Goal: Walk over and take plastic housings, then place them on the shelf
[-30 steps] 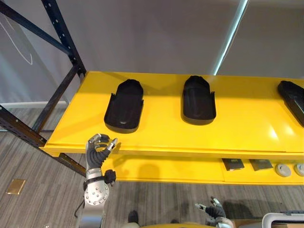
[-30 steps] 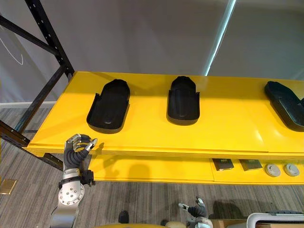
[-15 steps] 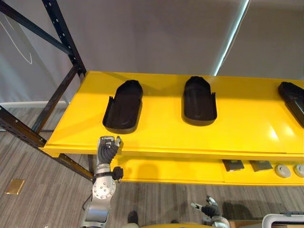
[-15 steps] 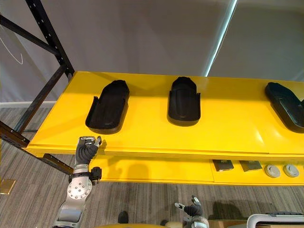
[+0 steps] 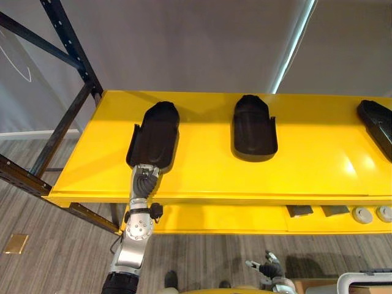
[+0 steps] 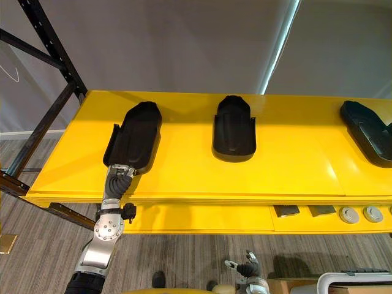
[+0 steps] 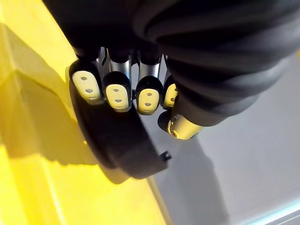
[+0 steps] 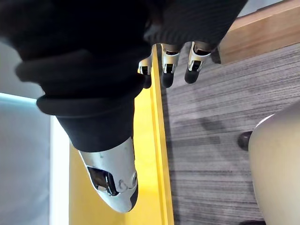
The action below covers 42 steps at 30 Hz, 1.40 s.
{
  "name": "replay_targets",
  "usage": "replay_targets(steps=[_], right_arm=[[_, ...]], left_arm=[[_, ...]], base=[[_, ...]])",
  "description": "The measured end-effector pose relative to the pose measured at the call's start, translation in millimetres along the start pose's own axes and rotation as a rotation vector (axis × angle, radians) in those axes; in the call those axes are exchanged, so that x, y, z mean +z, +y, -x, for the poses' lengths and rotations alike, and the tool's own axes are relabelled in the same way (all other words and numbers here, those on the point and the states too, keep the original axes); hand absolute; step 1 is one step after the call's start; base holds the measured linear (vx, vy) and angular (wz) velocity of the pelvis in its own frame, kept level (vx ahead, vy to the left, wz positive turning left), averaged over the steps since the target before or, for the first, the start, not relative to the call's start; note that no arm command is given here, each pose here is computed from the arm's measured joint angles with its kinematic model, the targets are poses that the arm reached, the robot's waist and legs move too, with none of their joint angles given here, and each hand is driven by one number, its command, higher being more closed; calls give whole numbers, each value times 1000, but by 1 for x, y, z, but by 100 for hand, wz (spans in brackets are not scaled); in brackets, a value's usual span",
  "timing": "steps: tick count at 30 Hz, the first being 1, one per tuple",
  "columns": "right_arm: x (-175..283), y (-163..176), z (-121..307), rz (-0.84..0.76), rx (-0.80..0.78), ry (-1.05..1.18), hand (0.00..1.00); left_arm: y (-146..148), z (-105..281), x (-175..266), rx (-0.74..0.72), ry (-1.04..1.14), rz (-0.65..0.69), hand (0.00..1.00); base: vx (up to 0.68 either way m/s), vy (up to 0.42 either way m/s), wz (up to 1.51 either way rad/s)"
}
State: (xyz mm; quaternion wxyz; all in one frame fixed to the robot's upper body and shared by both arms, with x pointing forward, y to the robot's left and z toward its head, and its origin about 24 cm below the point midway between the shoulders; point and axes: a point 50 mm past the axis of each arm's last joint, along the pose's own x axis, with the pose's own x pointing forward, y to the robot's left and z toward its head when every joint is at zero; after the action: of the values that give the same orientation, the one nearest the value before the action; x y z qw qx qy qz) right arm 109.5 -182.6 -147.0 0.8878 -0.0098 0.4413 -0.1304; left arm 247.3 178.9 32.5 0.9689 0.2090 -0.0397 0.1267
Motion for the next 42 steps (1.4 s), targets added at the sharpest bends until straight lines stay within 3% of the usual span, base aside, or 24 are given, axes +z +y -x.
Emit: replay_targets(steps=[30, 37, 42], right_arm=[[6, -5, -1, 23, -2, -32, 0], [5, -5, 0, 23, -5, -27, 0], [1, -11, -1, 37, -17, -6, 0]], left_arm=[[5, -49, -1, -1, 11, -139, 100], [25, -29, 63, 82, -289, -33, 100], [64, 0, 85, 250, -418, 61, 100]], base=[[-2, 5, -4], [-35, 12, 3], [37, -5, 12]])
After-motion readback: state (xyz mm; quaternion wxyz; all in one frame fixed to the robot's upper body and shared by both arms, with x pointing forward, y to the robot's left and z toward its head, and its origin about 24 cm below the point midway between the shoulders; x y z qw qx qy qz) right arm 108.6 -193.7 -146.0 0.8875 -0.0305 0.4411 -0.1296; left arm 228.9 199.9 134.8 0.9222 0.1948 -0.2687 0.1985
